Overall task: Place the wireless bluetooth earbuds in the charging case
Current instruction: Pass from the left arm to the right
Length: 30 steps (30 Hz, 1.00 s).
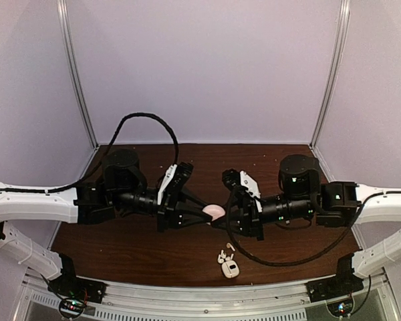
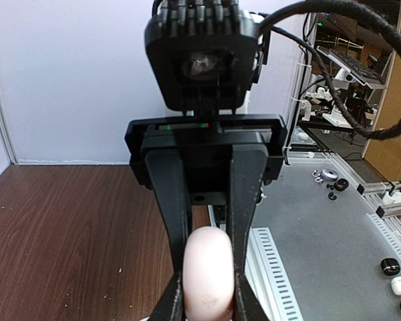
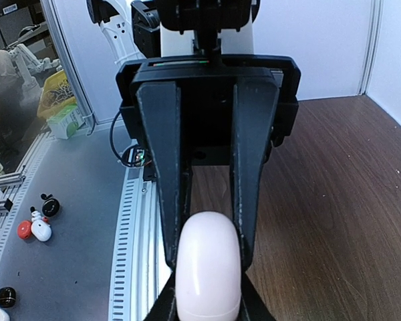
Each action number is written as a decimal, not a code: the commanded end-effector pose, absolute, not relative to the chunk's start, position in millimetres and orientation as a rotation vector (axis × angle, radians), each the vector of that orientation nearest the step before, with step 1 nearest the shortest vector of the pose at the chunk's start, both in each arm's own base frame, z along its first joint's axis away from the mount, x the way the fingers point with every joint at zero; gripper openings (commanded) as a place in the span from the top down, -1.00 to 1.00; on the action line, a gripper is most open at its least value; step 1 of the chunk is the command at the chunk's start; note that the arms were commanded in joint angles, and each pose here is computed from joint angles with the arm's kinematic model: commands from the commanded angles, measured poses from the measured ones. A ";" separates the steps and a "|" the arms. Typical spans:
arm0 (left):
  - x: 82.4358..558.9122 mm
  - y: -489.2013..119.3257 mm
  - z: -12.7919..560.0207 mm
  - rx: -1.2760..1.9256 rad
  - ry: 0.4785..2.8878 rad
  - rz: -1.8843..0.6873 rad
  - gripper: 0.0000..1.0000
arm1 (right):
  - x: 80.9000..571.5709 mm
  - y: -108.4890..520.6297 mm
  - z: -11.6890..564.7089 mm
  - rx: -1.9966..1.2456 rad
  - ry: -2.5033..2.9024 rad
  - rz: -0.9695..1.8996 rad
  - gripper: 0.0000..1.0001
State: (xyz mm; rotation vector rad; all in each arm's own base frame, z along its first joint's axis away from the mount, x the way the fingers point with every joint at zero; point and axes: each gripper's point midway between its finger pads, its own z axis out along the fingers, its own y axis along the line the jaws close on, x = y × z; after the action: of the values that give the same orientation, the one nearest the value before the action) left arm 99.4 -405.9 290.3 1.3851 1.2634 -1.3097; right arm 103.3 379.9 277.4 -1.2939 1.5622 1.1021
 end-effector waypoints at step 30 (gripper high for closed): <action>138.1 -404.4 309.7 1.171 1.352 -1.209 0.23 | 104.6 370.2 271.0 -1.342 1.543 1.021 0.85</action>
State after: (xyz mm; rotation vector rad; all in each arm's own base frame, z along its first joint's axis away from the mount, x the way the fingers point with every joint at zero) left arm 121.5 -407.9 288.0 1.2616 1.3800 -1.2390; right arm 111.2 373.5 266.5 -1.3311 1.5805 1.0055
